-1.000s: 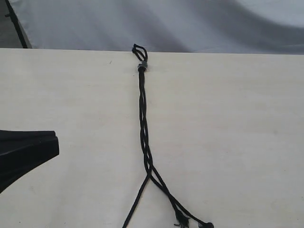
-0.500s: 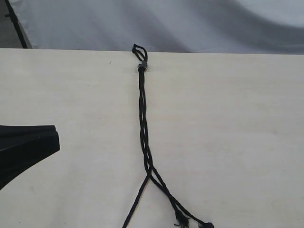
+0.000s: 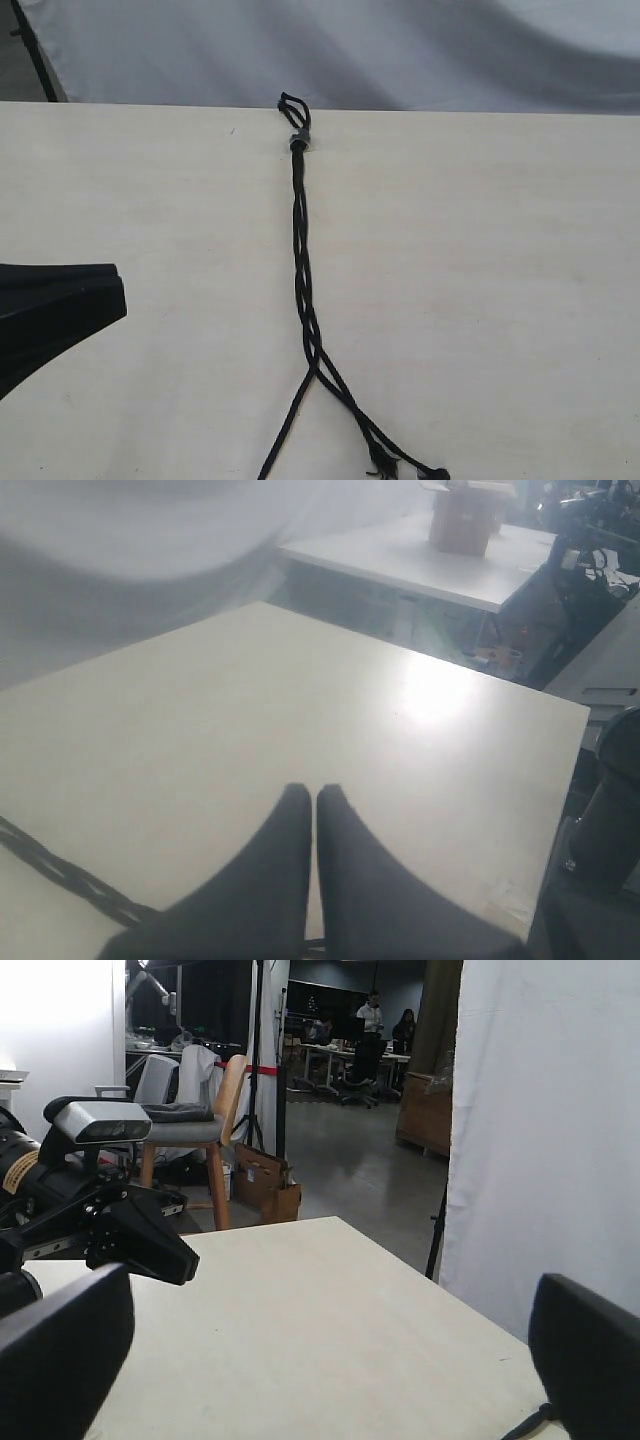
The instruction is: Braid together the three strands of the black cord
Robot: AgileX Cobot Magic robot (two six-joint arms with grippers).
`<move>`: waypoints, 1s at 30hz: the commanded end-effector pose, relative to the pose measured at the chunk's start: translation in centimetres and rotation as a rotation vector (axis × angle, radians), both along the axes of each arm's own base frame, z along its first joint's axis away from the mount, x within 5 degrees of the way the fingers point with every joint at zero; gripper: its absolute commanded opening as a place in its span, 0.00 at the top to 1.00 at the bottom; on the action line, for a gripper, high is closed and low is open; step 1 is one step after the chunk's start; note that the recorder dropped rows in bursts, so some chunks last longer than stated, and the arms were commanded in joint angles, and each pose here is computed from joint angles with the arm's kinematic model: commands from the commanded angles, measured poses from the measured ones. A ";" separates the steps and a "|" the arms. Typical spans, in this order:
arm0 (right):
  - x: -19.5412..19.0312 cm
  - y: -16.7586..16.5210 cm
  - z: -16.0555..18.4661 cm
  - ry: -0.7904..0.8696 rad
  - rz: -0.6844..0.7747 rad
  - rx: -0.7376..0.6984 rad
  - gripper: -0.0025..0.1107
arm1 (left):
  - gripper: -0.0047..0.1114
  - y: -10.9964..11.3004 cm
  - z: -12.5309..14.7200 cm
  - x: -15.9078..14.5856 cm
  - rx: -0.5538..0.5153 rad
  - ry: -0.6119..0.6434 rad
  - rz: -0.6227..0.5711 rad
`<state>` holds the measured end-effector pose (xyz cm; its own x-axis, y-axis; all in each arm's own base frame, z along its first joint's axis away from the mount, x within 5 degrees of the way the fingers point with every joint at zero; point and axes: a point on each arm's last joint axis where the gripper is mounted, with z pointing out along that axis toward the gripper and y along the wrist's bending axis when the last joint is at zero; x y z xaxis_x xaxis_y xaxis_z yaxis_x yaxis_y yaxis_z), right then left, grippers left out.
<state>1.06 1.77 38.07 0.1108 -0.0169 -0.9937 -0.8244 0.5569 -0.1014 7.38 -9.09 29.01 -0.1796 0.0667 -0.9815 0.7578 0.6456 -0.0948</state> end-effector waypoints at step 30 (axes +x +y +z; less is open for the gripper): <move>-0.1 -0.2 0.1 -0.002 0.001 0.015 0.09 | 0.93 7.8 -5.4 -0.8 -0.193 -0.308 0.702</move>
<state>1.06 1.77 38.07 0.1108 -0.0169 -0.9937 -0.8244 0.5569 -0.1014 6.69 -1.46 23.52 0.1483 -0.0977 -0.9841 0.2015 0.9772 -0.0666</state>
